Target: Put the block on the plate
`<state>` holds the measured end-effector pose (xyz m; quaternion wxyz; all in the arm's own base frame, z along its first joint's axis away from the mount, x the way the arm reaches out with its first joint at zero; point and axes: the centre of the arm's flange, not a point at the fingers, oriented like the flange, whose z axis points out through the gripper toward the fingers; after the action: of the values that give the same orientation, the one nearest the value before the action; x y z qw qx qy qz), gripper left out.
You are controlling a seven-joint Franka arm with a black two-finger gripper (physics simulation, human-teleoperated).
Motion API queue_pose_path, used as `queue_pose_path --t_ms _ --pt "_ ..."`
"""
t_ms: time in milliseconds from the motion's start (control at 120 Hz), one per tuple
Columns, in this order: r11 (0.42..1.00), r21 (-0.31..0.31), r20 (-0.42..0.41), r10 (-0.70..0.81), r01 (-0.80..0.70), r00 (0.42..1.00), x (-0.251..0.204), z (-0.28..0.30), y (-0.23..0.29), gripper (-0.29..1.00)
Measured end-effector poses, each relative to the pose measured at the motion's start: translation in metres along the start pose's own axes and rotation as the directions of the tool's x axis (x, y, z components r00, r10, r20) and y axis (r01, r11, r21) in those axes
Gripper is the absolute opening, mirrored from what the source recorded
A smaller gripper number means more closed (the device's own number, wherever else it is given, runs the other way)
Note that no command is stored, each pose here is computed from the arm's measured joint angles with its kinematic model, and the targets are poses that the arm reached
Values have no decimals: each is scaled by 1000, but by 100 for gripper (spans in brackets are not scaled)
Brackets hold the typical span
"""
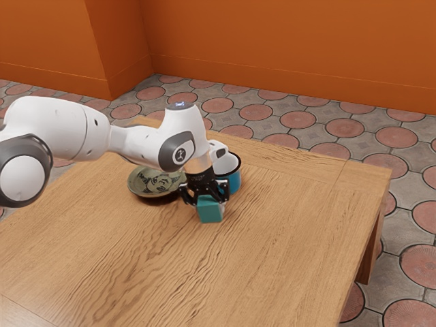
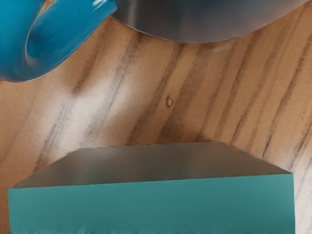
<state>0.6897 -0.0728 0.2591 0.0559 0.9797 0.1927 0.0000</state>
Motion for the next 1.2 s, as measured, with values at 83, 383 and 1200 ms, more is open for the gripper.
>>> queue_pose_path --t_ms 83,383,1200 --pt "1000 -1 -5 0 0 1000 0 -4 1 40" --pt "1000 3 -52 5 -4 999 -5 -63 10 40" --pt "987 80 -17 -137 138 990 102 -93 -171 40"
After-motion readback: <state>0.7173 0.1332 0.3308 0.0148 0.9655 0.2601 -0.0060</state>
